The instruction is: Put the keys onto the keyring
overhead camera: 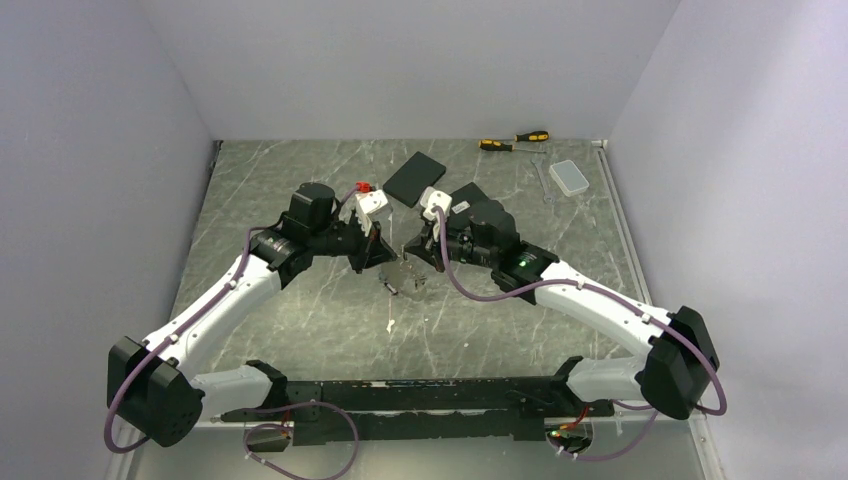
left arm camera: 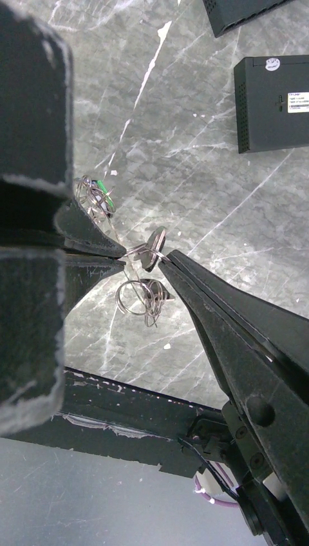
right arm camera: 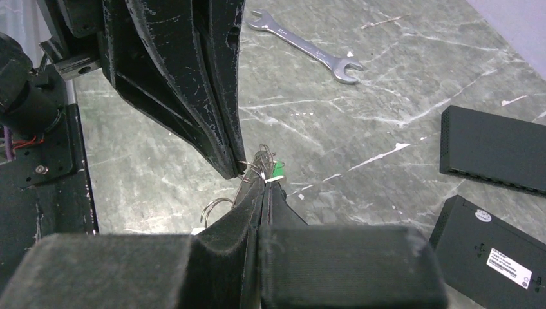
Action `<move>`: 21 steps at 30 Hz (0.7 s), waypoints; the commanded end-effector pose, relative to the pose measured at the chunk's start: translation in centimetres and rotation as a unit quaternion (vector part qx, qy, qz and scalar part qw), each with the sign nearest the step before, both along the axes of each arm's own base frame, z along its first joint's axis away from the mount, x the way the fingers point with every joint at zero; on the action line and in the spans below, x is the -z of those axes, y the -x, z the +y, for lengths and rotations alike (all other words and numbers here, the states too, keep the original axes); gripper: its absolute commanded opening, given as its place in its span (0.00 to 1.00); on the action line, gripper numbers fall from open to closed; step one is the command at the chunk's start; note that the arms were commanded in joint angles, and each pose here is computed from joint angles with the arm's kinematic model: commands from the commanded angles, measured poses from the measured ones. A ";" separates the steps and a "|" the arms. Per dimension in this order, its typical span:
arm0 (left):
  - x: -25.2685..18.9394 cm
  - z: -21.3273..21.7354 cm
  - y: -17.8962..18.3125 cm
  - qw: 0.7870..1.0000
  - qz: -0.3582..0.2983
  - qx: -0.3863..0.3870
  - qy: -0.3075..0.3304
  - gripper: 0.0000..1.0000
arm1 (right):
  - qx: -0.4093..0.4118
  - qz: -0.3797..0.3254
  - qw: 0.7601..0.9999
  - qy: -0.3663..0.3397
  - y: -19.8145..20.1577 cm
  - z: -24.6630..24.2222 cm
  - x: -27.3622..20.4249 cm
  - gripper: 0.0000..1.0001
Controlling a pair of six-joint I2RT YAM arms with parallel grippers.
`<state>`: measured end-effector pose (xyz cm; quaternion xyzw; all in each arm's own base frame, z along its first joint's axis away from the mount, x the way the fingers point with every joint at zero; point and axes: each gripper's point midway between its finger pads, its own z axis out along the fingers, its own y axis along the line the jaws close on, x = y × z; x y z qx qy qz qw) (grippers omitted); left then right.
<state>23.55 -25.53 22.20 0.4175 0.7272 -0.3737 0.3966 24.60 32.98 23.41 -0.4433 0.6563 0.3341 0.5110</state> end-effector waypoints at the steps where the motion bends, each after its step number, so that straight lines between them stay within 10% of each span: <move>1: -3.6 -0.9 0.3 0.998 -0.045 0.027 0.034 0.00 | 0.009 -0.023 0.999 -0.030 -1.1 0.5 -2.6 0.00; 21: -3.8 -0.8 0.3 0.998 -0.056 0.025 0.034 0.00 | -0.002 -0.004 1.000 -0.026 -1.1 0.7 -1.9 0.00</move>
